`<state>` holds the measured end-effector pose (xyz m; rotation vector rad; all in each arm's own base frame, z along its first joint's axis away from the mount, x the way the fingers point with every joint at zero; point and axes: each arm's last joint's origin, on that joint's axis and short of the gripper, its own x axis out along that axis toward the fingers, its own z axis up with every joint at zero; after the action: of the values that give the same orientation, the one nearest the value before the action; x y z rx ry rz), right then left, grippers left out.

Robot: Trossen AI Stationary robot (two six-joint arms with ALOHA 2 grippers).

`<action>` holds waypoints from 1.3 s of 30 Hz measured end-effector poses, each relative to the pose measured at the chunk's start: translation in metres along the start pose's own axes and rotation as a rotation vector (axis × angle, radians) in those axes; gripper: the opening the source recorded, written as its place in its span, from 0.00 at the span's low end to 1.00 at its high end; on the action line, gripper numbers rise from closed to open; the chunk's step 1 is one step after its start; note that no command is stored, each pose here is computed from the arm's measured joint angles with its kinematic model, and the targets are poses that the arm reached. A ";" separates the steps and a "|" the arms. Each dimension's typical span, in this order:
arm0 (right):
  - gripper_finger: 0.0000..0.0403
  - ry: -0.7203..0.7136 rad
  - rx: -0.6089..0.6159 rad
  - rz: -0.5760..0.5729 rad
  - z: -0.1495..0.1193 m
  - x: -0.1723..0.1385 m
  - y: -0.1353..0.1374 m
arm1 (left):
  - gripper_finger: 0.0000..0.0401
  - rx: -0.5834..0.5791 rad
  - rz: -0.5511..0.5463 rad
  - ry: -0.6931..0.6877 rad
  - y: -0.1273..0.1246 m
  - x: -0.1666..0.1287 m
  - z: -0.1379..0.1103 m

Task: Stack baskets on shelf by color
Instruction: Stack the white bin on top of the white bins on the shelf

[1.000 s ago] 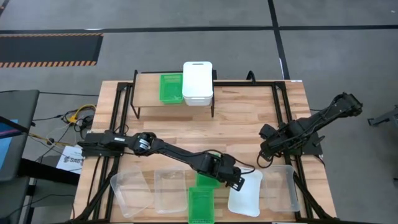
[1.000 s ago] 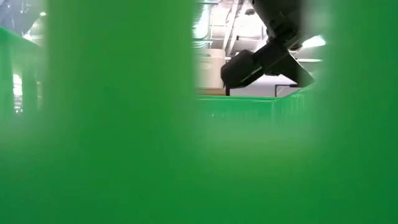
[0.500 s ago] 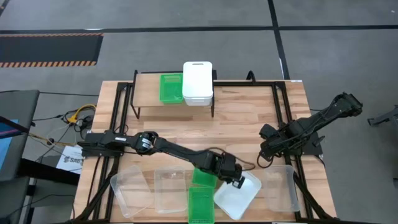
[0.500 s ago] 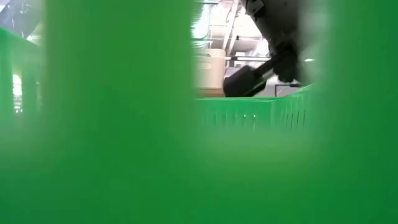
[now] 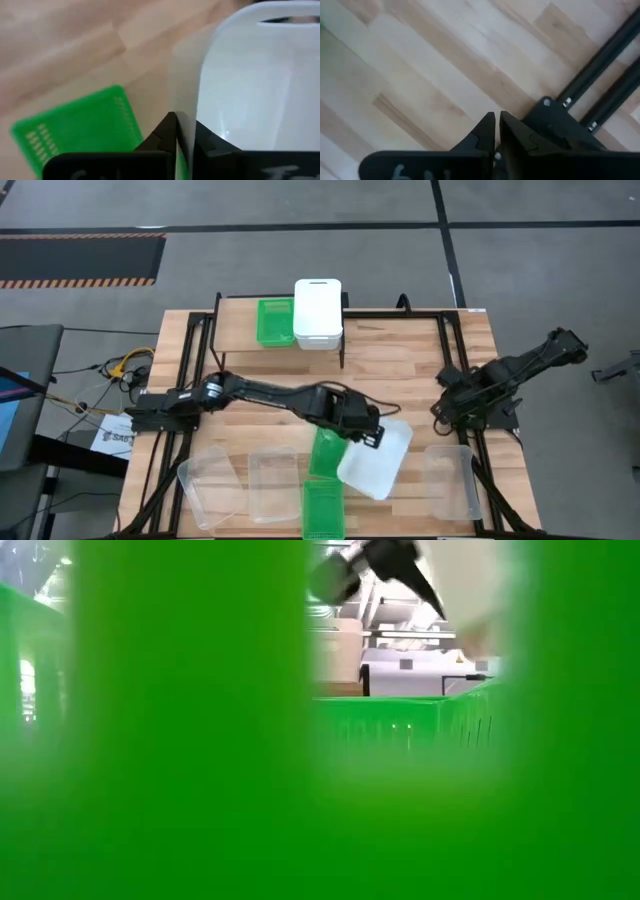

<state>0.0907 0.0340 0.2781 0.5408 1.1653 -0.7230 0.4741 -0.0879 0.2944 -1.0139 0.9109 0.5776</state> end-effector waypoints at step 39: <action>0.13 -0.066 0.081 -0.045 0.014 0.007 0.008 | 0.00 -0.111 0.179 -0.564 0.198 -0.242 0.226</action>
<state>0.1068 0.0275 0.2754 0.5559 1.0932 -0.8237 0.2792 0.2006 0.4616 -0.8061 0.4719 1.0134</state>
